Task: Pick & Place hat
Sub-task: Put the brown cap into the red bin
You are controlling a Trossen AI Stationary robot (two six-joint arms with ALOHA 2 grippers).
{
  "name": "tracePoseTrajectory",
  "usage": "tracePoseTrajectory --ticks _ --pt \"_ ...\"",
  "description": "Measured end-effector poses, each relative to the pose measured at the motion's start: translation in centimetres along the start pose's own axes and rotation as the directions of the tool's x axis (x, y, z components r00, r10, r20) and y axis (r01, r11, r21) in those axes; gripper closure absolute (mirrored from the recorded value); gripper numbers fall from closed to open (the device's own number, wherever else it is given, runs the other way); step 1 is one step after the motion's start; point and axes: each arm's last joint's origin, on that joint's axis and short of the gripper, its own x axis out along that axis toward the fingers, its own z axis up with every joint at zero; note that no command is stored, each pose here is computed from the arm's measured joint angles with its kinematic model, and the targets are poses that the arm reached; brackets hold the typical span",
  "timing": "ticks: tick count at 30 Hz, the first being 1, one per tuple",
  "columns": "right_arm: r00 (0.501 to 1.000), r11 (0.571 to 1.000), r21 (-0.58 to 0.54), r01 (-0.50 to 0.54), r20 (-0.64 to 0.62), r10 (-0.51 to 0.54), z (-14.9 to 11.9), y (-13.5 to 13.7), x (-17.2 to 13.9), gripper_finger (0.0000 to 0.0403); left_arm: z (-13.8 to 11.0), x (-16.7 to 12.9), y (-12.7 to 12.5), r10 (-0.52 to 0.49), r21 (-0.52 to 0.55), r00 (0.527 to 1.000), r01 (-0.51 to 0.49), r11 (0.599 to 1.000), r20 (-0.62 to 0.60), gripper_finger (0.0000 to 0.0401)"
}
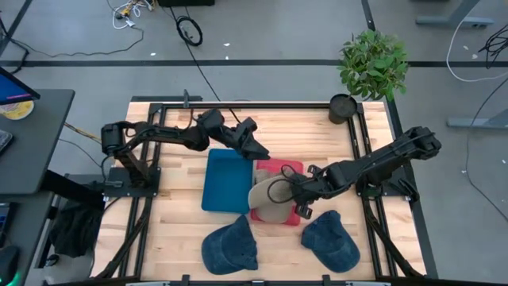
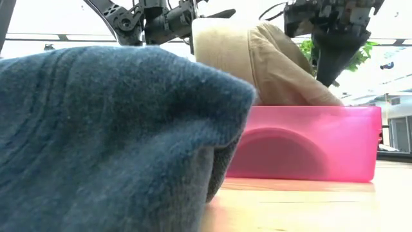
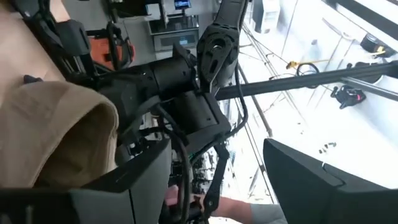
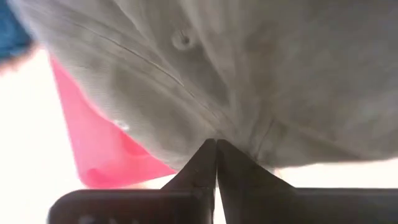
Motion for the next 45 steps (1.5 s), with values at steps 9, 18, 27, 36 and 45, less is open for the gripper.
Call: tracePoseTrajectory --ticks 9,18,27,36,45 --pt "0.969 0.988 0.052 -0.144 0.212 0.129 0.1 -1.0 -5.1 0.0376 -0.4 -0.5 -1.8 -0.028 0.078 0.998 0.033 0.996 -0.055 0.0142" --pt "0.896 0.94 0.028 -0.339 0.313 0.314 0.0 -1.6 -8.5 0.0275 -0.9 -1.6 -5.2 -0.089 0.226 0.995 0.099 0.969 -0.054 0.0142" --pt "0.896 0.793 0.438 -0.423 0.074 0.437 -1.1 -1.1 -6.3 0.0147 -3.1 -1.7 -8.6 -0.159 0.347 0.98 0.191 0.918 -0.118 0.0142" --pt "0.762 0.518 0.644 -0.563 0.163 0.626 -5.3 -0.4 0.6 0.012 -5.6 -3.7 -13.7 -0.263 0.645 0.963 0.233 0.728 -0.051 0.0142" --pt "0.759 0.47 0.678 -0.565 0.204 0.618 -6.5 -1.1 2.3 0.0187 -6.1 -4.6 -14.0 -0.151 0.665 0.989 0.116 0.738 -0.006 0.0142"
